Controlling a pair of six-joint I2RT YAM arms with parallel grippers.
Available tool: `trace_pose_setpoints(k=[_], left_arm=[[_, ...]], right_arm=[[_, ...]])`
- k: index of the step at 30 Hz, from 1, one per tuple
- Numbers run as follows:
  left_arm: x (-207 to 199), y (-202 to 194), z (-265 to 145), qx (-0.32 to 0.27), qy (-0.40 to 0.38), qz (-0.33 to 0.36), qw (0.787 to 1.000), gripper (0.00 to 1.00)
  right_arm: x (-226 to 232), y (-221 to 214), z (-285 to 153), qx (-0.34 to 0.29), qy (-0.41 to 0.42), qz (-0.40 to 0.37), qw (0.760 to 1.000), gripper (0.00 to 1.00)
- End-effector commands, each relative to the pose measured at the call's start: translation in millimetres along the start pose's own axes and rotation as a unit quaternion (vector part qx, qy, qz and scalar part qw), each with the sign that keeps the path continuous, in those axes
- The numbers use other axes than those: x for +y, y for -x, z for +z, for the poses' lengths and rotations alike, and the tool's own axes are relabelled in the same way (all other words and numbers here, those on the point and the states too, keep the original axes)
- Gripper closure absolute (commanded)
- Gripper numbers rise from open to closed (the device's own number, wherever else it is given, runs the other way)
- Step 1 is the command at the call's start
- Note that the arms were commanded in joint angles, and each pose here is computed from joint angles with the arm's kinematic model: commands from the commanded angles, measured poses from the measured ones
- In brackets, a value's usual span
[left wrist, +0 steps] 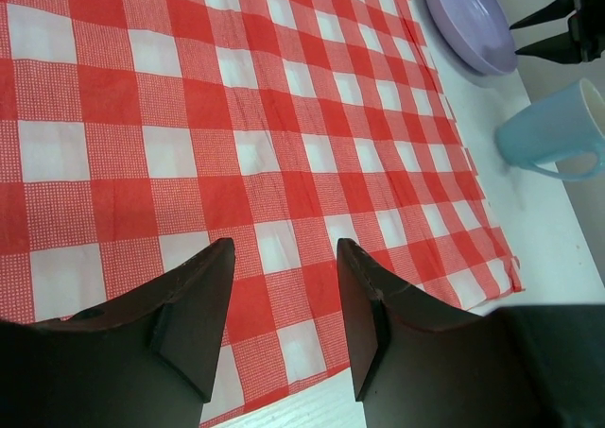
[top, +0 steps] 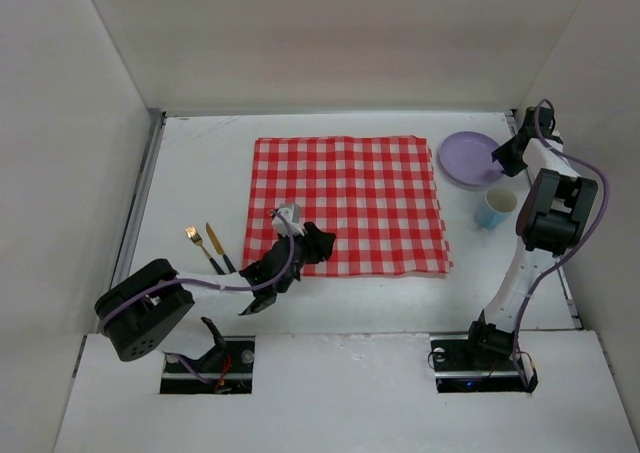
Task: Set the dinner table for one person
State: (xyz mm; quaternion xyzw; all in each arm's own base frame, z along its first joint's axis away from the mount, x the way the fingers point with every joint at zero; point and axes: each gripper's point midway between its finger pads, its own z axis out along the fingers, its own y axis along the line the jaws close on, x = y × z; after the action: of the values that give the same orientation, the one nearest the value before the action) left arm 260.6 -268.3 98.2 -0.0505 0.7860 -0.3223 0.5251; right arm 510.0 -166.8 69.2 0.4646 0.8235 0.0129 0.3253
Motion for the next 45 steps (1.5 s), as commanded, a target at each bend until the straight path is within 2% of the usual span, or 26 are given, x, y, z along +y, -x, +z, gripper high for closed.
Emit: trace_pose_setpoints(k=[1, 10, 12, 16, 17, 18, 22, 30, 32, 34, 35, 37, 45], left_arm=[[-8, 23, -3, -0.043, -0.014, -0.022, 0.999, 0.55], [-2, 28, -3, -0.05, -0.008, -0.026, 0.998, 0.55], [0, 28, -2, -0.05, -0.004, -0.025, 0.998, 0.55], [-1, 30, -3, -0.052, -0.006, -0.026, 0.998, 0.55], [0, 31, -3, -0.055, -0.002, -0.025, 0.998, 0.55], [2, 30, -3, -0.055, 0.001, -0.024, 0.998, 0.55], [2, 31, -3, -0.056, 0.002, -0.023, 0.998, 0.55], [6, 30, -2, -0.057, 0.009, -0.023, 0.998, 0.55], [7, 30, -2, -0.057, 0.011, -0.025, 0.998, 0.55], [5, 31, -3, -0.058, 0.007, -0.026, 0.998, 0.55], [4, 31, -3, -0.057, 0.006, -0.025, 0.998, 0.55], [6, 31, -3, -0.058, 0.009, -0.026, 0.998, 0.55], [5, 31, -3, -0.056, 0.007, -0.028, 0.998, 0.55]], right_arm=[[0, -7, -1, 0.014, -0.016, -0.016, 1.0, 0.54], [6, -12, 6, 0.03, -0.058, -0.081, 0.995, 0.62], [6, -13, 9, 0.036, -0.066, -0.091, 0.993, 0.72], [7, -15, 11, 0.047, -0.076, -0.108, 0.99, 0.79], [5, -14, 12, 0.046, -0.078, -0.104, 0.991, 0.88], [5, -14, 12, 0.045, -0.079, -0.099, 0.991, 0.91], [6, -11, 9, 0.021, -0.067, -0.08, 0.994, 1.0], [30, 30, -28, -0.054, 0.024, -0.05, 0.997, 1.0], [27, 38, -35, -0.064, 0.027, -0.042, 0.997, 0.95], [22, 39, -41, -0.068, 0.026, -0.033, 0.997, 0.81], [15, 37, -42, -0.067, 0.016, -0.027, 0.997, 0.71], [3, 30, -40, -0.058, -0.001, -0.015, 0.998, 0.61], [-11, -9, -29, 0.004, -0.02, -0.005, 1.0, 0.54]])
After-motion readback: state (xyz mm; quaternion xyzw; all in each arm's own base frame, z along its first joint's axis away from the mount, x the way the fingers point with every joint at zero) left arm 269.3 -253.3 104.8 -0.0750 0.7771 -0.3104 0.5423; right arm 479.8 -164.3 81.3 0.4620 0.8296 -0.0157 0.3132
